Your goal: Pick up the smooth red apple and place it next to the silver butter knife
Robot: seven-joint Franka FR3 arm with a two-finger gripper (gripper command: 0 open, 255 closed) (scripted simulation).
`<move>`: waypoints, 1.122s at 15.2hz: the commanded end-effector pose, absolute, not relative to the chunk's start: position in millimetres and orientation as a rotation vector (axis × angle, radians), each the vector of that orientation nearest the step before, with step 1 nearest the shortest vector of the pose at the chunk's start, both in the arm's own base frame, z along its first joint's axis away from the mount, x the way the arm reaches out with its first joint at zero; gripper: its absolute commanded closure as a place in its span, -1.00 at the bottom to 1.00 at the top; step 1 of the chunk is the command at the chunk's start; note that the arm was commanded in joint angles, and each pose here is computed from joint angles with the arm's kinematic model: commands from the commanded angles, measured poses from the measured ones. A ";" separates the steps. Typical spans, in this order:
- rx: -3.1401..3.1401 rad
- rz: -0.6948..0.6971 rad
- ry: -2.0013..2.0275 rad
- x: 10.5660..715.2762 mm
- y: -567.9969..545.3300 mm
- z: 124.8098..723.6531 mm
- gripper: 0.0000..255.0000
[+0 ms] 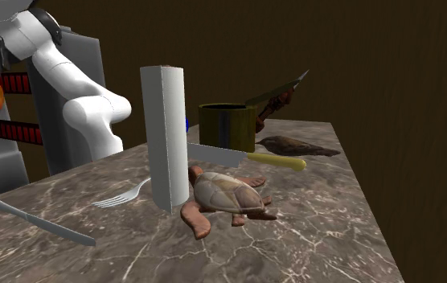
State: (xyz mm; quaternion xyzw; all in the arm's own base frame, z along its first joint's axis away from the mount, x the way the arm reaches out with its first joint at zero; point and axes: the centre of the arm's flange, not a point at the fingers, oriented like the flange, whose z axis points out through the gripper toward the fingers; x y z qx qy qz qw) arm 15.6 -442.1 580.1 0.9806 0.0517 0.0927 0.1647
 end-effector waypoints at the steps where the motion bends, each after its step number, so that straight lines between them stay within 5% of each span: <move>1: 2.794 0.263 0.149 -8.0 -457.5 583.7 1.00; 17: 2.794 0.263 0.149 -50.6 -489.3 520.5 1.00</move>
